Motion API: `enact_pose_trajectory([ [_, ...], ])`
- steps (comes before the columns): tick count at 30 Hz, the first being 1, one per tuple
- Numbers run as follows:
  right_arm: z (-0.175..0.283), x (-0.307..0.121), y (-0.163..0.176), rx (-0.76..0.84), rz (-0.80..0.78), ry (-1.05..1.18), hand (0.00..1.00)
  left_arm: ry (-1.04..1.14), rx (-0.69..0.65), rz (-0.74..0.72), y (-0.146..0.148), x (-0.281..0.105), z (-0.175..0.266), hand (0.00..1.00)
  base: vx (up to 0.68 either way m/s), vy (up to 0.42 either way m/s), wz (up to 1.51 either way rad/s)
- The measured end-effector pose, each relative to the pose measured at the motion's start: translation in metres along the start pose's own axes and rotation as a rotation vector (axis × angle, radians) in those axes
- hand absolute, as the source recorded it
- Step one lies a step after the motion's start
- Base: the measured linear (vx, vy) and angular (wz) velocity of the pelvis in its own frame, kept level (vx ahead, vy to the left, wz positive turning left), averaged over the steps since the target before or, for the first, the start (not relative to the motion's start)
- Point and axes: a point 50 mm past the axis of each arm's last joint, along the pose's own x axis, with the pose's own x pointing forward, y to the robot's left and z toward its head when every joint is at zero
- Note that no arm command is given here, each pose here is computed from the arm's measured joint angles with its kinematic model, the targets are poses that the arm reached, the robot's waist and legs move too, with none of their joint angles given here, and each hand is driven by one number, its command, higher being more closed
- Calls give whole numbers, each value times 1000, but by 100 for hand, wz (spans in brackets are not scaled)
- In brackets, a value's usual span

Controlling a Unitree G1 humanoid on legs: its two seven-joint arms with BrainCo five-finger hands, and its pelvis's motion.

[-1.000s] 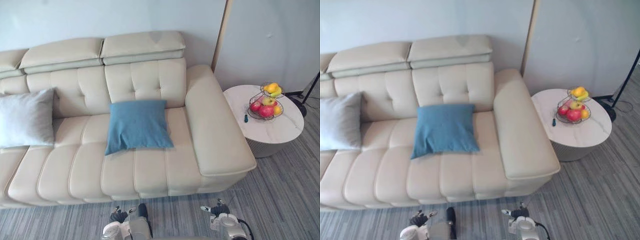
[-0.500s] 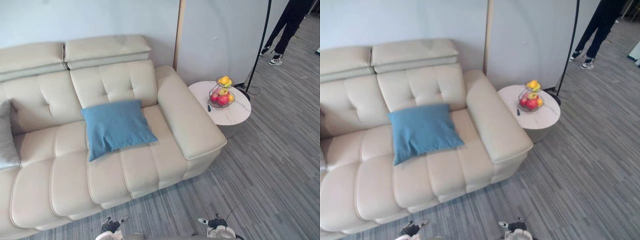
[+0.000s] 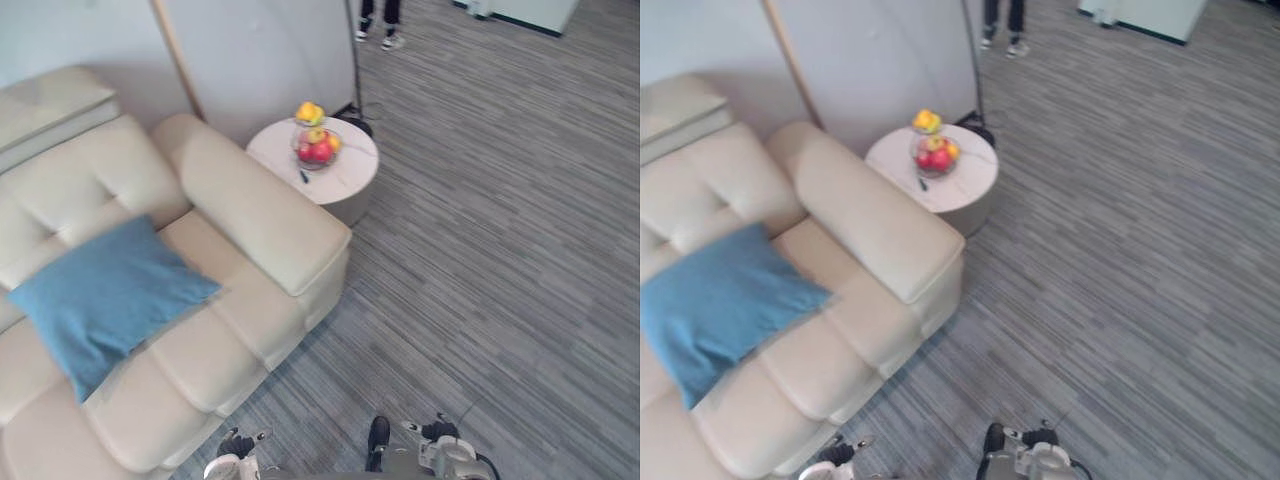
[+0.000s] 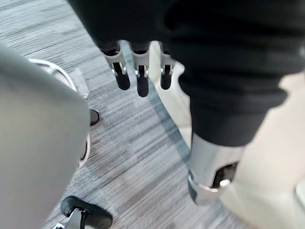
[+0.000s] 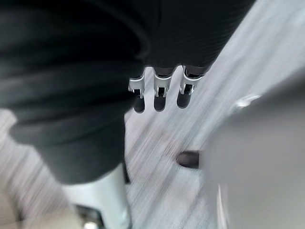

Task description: Pick up cushions and gather them together orderly.

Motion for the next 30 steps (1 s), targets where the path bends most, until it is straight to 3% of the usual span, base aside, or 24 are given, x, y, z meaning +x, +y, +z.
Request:
enact_pose_trajectory([
  [2,1,-1,2,-10,10,-12,0,-12,-62,28,5,-1,1,0,109,-233,-78],
  [8,8,-1,8,-27,22,-32,0,-62,-80,19,-1,-2,7,0,188,14,-128],
  [14,6,-4,22,-46,49,-26,0,-70,-142,21,-5,-3,8,0,261,228,-140],
  [20,-1,-13,49,-51,123,-22,0,-60,-110,51,8,-1,10,0,284,199,-105],
  [25,13,-11,53,-42,133,-62,0,-48,-30,16,-5,1,13,0,244,42,-87],
  [30,9,-7,43,-44,100,-33,0,-37,77,10,2,4,15,0,301,-140,-85],
])
